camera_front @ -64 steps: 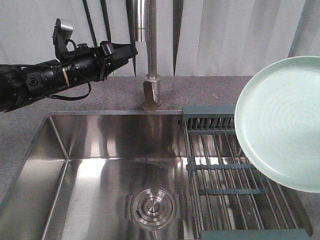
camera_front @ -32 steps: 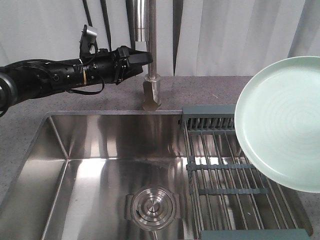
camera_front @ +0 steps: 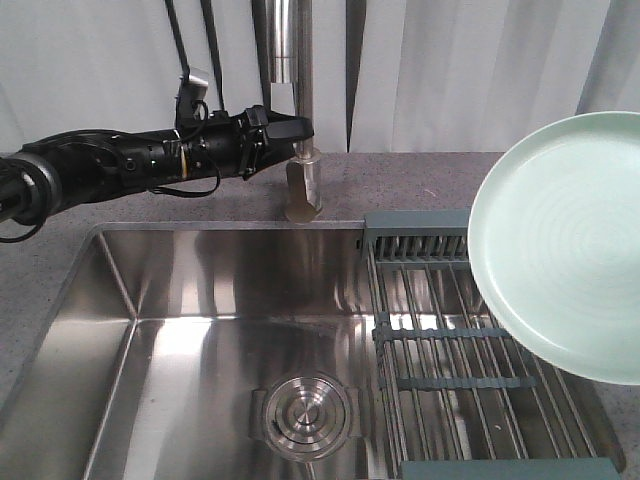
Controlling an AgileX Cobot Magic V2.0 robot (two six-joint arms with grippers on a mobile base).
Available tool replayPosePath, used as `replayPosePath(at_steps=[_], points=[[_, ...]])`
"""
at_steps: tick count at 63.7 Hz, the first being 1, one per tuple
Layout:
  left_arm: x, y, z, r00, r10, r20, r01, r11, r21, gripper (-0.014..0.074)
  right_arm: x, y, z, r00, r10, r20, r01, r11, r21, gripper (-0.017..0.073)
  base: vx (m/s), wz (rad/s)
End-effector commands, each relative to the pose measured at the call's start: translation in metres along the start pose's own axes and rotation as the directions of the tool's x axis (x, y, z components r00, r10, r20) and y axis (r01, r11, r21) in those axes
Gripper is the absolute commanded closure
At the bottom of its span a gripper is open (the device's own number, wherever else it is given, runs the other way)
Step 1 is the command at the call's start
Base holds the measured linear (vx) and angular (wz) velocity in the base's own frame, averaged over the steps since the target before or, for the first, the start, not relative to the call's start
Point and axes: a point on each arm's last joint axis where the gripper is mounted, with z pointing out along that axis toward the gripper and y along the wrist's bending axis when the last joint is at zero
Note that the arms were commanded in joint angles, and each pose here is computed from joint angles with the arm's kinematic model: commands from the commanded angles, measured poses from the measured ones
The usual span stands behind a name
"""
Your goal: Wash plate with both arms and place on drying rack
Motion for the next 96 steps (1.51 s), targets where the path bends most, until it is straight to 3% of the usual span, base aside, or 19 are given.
replayPosePath(at_steps=[1, 11, 24, 56, 73, 86, 96], points=[[-0.013, -0.041, -0.003, 0.999, 0.019, 0.032, -0.023, 0.992, 0.126, 0.0123, -0.011, 0.002, -0.006, 0.996, 0.008, 0.091, -0.007, 1.000, -0.009, 0.0567, 0.00, 0.00], [-0.009, -0.042, 0.000, 1.000, 0.017, 0.013, -0.019, 0.989, 0.148, 0.0123, -0.011, 0.003, -0.006, 0.996, 0.010, 0.092, -0.009, 1.000, -0.012, 0.0567, 0.00, 0.00], [-0.002, -0.050, 0.000, 0.998, 0.034, -0.046, -0.023, 0.974, 0.226, 0.0123, -0.011, 0.003, -0.006, 0.996, 0.010, 0.088, -0.009, 1.000, -0.014, 0.0567, 0.00, 0.00], [0.018, -0.051, -0.004, 0.958, 0.157, -0.241, -0.088, 0.957, 0.276, 0.0129, -0.011, 0.003, -0.006, 0.996, 0.010, 0.087, -0.008, 1.000, -0.015, 0.0567, 0.00, 0.00], [0.014, -0.054, -0.006, 0.965, 0.146, -0.216, -0.081, 0.956, 0.282, 0.0151, -0.011, 0.003, -0.006, 0.996, 0.010, 0.087, -0.008, 1.000, -0.015, 0.0567, 0.00, 0.00], [0.010, -0.065, -0.013, 0.965, 0.156, -0.210, -0.079, 0.939, 0.334, 0.0152, -0.011, 0.003, -0.006, 0.996, 0.010, 0.087, -0.008, 1.000, -0.015, 0.0567, 0.00, 0.00], [0.005, -0.076, -0.024, 0.960, 0.187, -0.210, -0.099, 0.923, 0.373, 0.0228, -0.011, 0.003, -0.006, 0.996, 0.009, 0.086, -0.008, 1.000, -0.014, 0.0567, 0.00, 0.00]])
